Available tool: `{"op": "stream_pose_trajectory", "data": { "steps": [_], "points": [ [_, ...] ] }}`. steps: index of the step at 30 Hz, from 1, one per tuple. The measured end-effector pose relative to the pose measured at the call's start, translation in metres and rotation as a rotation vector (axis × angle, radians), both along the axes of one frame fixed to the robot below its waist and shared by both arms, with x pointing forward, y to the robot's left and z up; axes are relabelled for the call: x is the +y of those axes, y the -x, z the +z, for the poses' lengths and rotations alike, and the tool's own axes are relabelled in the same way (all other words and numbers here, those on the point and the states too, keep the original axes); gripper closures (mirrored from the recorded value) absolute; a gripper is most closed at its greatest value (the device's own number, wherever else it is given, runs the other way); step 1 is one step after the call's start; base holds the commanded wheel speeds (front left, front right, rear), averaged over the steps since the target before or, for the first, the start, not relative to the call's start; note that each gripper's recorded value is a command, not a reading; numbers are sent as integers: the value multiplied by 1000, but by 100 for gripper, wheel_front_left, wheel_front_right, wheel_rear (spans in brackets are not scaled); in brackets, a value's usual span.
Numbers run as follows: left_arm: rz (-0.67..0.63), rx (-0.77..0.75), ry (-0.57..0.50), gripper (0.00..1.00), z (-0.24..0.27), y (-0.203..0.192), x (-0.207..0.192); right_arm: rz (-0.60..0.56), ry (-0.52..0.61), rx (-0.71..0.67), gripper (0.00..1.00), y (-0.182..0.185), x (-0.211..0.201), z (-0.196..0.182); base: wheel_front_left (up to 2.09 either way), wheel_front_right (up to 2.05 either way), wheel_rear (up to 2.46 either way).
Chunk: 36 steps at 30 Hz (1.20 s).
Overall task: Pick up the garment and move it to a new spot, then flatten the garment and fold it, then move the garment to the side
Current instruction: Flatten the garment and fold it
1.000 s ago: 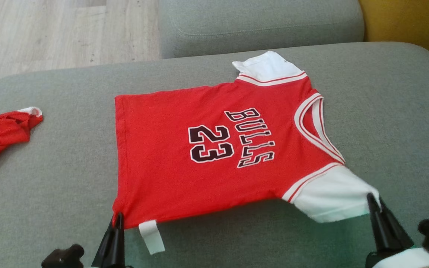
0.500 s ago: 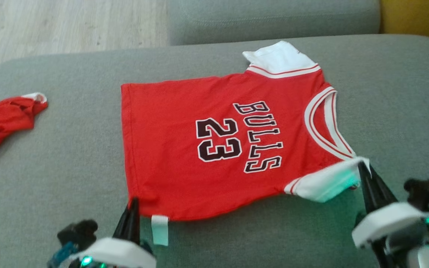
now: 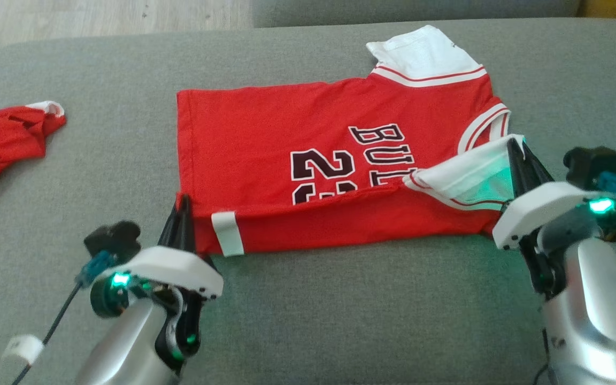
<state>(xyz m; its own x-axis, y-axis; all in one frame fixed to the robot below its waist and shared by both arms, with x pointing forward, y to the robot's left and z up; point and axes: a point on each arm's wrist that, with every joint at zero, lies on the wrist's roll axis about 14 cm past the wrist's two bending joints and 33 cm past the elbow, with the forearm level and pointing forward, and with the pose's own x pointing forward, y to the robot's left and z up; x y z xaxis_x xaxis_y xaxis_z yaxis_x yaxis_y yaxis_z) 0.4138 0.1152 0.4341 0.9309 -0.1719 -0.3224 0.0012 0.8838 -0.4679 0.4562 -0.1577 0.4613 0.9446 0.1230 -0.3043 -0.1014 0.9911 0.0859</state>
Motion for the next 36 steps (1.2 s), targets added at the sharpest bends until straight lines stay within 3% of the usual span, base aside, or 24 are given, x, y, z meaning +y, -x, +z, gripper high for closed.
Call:
{"op": "stream_pose_trajectory", "data": {
  "steps": [13,14,15,16,17,18,19,30,36],
  "points": [
    [-69,22,-111,100,-15,-20,-4,-10,4,96,100,-17,-1,-34,0,0,0],
    [-72,23,-122,100,-16,-26,-3,-12,2,98,76,-22,-1,-36,0,0,0],
    [-74,22,-131,76,-16,-28,-3,-12,1,97,61,-24,-1,-36,0,0,0],
    [-74,22,-131,59,-16,-28,-3,-12,1,97,25,-24,-1,-36,0,0,0],
    [-73,21,-140,49,-17,-31,-2,-12,0,94,0,-26,-1,-36,0,0,0],
    [-71,21,-149,13,-17,-34,-1,-12,-1,86,0,-28,-1,-35,0,0,0],
    [-68,18,-157,0,-17,-36,0,-12,-2,80,0,-31,0,-34,0,0,0],
    [-21,-55,-160,0,-4,-36,5,-26,-33,-92,0,-40,0,-1,0,0,0],
    [-27,-36,-160,0,-9,-1,12,-54,-32,-102,0,-11,-11,-4,0,0,0]
  ]
}}
